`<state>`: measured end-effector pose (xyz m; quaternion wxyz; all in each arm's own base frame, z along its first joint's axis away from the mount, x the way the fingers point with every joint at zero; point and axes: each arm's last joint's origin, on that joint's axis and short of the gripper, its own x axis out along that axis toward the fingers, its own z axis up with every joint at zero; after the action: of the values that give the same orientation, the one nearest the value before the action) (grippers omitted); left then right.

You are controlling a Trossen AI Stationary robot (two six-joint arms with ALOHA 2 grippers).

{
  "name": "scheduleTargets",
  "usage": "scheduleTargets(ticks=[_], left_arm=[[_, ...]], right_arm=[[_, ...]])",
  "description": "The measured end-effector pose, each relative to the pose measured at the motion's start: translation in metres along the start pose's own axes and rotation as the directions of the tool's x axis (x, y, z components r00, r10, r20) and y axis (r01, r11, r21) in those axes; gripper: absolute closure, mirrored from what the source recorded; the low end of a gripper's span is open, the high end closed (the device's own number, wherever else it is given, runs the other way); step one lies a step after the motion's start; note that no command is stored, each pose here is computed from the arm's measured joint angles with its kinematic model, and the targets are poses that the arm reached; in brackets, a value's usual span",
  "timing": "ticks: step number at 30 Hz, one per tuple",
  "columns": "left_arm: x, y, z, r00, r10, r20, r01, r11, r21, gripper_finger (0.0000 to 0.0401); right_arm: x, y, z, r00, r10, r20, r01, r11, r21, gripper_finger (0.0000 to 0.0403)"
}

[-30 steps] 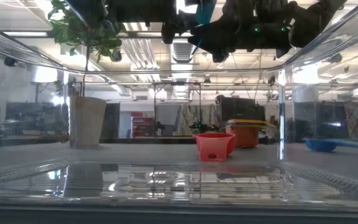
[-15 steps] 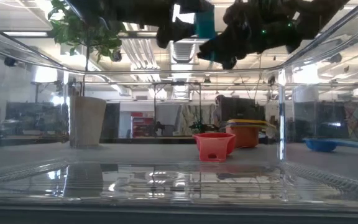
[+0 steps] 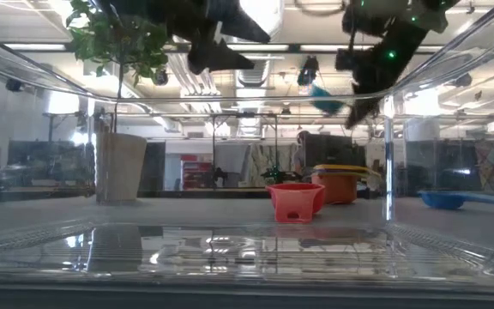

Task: Nest measuring cups in basket
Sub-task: Stack the light blue measuring cup on top of the yellow measuring cup, then stack the red measuring cup on top of the light blue measuring cup

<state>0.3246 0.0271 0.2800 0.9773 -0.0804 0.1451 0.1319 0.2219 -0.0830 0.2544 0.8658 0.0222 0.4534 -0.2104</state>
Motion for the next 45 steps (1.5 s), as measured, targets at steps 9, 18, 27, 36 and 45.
scheduleTargets(ticks=[9,18,27,36,45], left_arm=[[0.0,-0.001,-0.01,0.995,0.012,-0.096,-0.015,0.999,-0.028,0.0054],[-0.001,-0.006,-0.013,0.994,0.0,-0.111,-0.002,1.0,-0.021,0.0054],[-0.001,-0.008,-0.014,0.993,-0.005,-0.122,0.003,1.0,-0.02,0.0054],[-0.002,-0.009,-0.015,0.992,-0.007,-0.128,0.004,1.0,-0.02,0.0054],[-0.005,-0.017,-0.025,0.979,-0.018,-0.202,0.014,1.0,-0.022,0.0054]], right_arm=[[0.029,-0.026,-0.012,0.962,0.167,-0.215,-0.138,0.98,0.145,0.0266],[0.057,-0.029,-0.015,0.932,0.173,-0.32,-0.13,0.98,0.15,0.0253],[0.05,-0.033,0.002,0.946,0.165,-0.28,-0.131,0.982,0.139,0.022],[0.036,-0.035,0.008,0.934,0.163,-0.318,-0.128,0.983,0.13,0.0159],[-0.003,-0.019,-0.021,0.942,0.177,-0.284,-0.11,0.965,0.237,0.0138]])
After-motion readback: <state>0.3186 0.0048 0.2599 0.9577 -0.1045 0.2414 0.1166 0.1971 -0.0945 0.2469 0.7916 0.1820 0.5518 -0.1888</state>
